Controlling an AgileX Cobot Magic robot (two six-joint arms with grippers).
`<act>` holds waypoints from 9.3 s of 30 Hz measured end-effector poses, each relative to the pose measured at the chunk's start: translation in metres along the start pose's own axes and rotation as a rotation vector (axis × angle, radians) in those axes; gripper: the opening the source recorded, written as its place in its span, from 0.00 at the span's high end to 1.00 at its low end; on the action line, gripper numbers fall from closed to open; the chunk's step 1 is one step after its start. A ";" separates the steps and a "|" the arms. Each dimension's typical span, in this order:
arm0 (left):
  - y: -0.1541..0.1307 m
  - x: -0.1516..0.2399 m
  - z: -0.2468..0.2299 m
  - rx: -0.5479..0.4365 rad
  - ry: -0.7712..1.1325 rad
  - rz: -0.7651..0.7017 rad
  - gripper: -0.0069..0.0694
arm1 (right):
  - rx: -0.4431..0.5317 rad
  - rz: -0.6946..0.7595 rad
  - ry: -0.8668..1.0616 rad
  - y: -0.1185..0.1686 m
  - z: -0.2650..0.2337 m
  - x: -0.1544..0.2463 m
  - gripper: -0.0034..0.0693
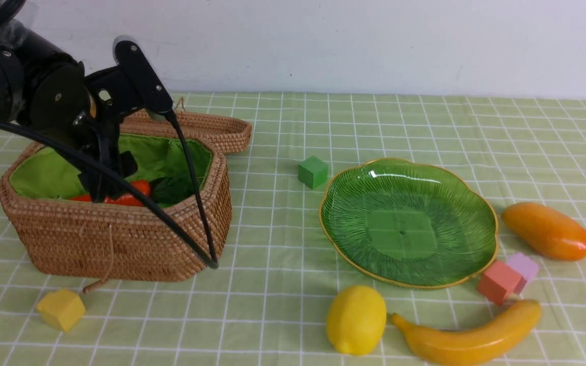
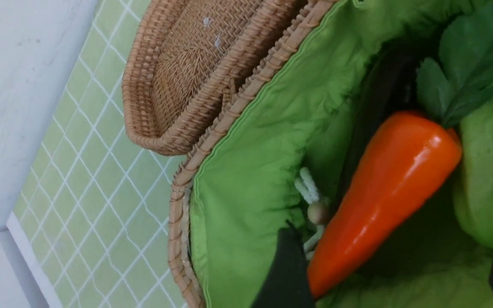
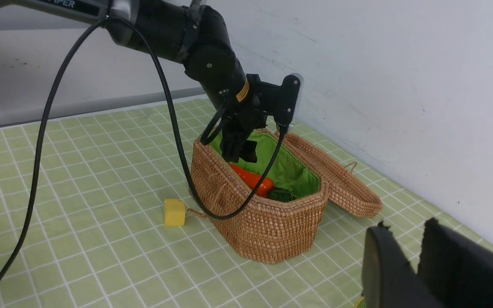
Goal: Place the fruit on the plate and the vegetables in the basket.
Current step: Use the right arm to grab a lemon and put it into the right plate, then use the right arm to grab a banana and put it into the right plate, then use the right arm to grab a mango and put it into the right plate
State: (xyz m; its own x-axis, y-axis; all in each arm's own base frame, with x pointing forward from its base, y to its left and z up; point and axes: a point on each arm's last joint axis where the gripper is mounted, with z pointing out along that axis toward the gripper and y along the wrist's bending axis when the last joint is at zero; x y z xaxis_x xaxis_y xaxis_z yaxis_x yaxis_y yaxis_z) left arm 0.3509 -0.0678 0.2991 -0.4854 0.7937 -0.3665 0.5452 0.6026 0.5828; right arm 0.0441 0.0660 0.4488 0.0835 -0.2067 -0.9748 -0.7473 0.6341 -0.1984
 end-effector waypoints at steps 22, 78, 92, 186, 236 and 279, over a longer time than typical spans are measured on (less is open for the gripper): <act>0.000 0.001 -0.140 0.272 -0.369 -0.732 0.93 | 0.008 0.125 0.063 0.000 0.000 0.006 0.75; -0.128 0.101 -0.244 0.651 -0.833 -0.328 0.93 | 0.444 0.863 1.146 -0.025 0.308 0.232 0.07; -0.129 0.101 -0.243 0.654 -0.830 -0.326 0.93 | 0.410 0.846 1.150 -0.026 0.315 0.238 0.14; -0.127 0.099 -0.246 0.608 -0.897 -0.252 0.91 | -0.380 -0.320 1.166 -0.077 0.195 0.269 0.22; -0.099 0.090 -0.248 0.364 -1.052 -0.433 0.89 | 0.091 0.271 0.741 -0.117 0.236 0.140 0.51; -0.114 0.093 -0.247 0.497 -0.977 -0.347 0.87 | 0.505 0.402 1.126 -0.225 0.181 0.172 0.51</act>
State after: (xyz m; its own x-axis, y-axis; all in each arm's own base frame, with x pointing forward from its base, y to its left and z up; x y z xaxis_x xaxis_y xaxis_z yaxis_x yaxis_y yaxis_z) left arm 0.0749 -0.0829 0.3772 -0.0430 0.1732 -0.9839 0.8007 0.5949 0.0698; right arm 0.3460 0.0226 0.3074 -0.8683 -0.2896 -0.4027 -0.2398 0.9558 -0.1703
